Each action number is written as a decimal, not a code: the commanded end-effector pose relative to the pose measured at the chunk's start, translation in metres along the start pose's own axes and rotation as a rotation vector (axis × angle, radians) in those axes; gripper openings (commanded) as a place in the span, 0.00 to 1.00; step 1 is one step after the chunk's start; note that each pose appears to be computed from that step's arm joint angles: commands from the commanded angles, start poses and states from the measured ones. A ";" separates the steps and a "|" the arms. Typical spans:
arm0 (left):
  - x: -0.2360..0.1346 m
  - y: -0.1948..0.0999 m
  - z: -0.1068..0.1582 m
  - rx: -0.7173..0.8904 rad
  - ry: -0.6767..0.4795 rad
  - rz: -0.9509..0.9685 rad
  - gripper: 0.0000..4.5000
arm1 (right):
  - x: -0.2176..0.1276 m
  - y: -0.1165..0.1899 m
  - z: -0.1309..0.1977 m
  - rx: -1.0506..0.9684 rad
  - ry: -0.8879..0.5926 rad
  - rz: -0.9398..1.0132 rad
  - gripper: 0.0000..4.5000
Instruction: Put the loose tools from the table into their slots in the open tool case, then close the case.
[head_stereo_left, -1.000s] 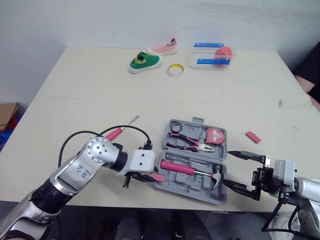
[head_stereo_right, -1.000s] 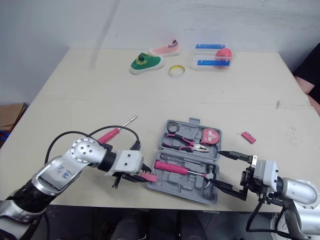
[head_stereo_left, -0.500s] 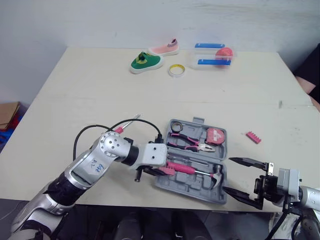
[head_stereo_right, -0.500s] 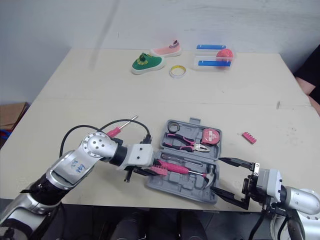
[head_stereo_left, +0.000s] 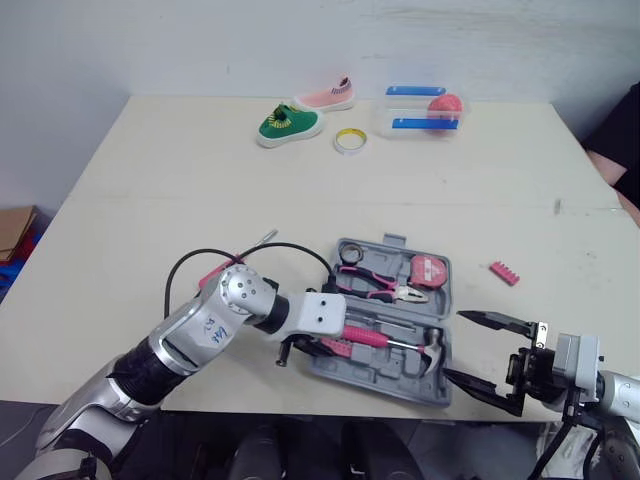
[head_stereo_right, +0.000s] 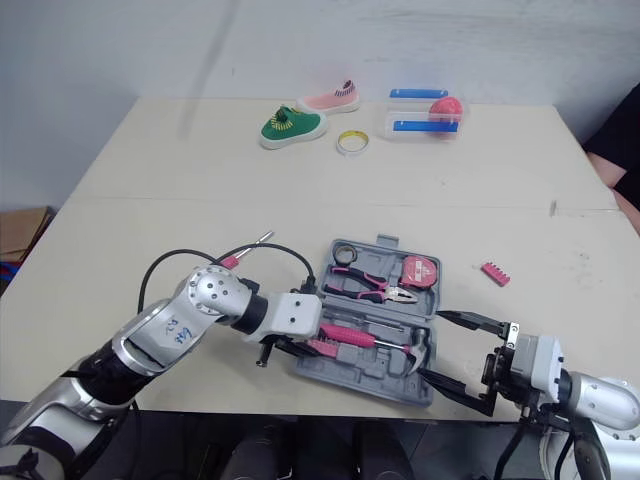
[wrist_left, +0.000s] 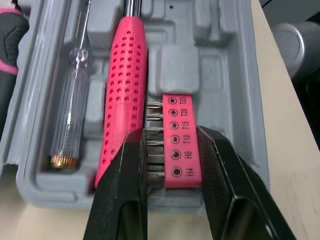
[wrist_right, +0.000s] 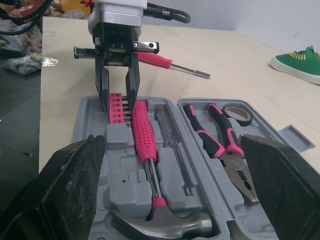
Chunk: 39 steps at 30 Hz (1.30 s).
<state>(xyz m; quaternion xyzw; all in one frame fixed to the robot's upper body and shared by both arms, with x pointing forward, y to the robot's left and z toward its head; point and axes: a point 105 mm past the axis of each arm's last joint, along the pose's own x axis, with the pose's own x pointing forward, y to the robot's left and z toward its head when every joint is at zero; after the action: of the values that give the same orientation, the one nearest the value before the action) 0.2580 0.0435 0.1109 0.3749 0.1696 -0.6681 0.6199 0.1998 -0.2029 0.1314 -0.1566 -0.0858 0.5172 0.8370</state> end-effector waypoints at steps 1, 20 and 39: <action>-0.002 0.004 0.001 0.018 0.016 0.033 0.16 | -0.005 -0.002 0.000 -0.022 -0.013 -0.016 1.00; -0.030 -0.002 0.026 0.113 -0.082 0.016 0.85 | -0.035 0.013 -0.025 -0.011 -0.006 -0.021 1.00; -0.026 0.001 -0.001 0.079 -0.465 0.017 0.01 | -0.031 0.007 -0.029 -0.007 0.006 -0.023 1.00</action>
<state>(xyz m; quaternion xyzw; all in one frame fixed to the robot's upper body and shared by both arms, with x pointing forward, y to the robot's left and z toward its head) 0.2568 0.0616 0.1351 0.2286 -0.0010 -0.7363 0.6369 0.1873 -0.2310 0.0948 -0.1462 -0.0777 0.5130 0.8423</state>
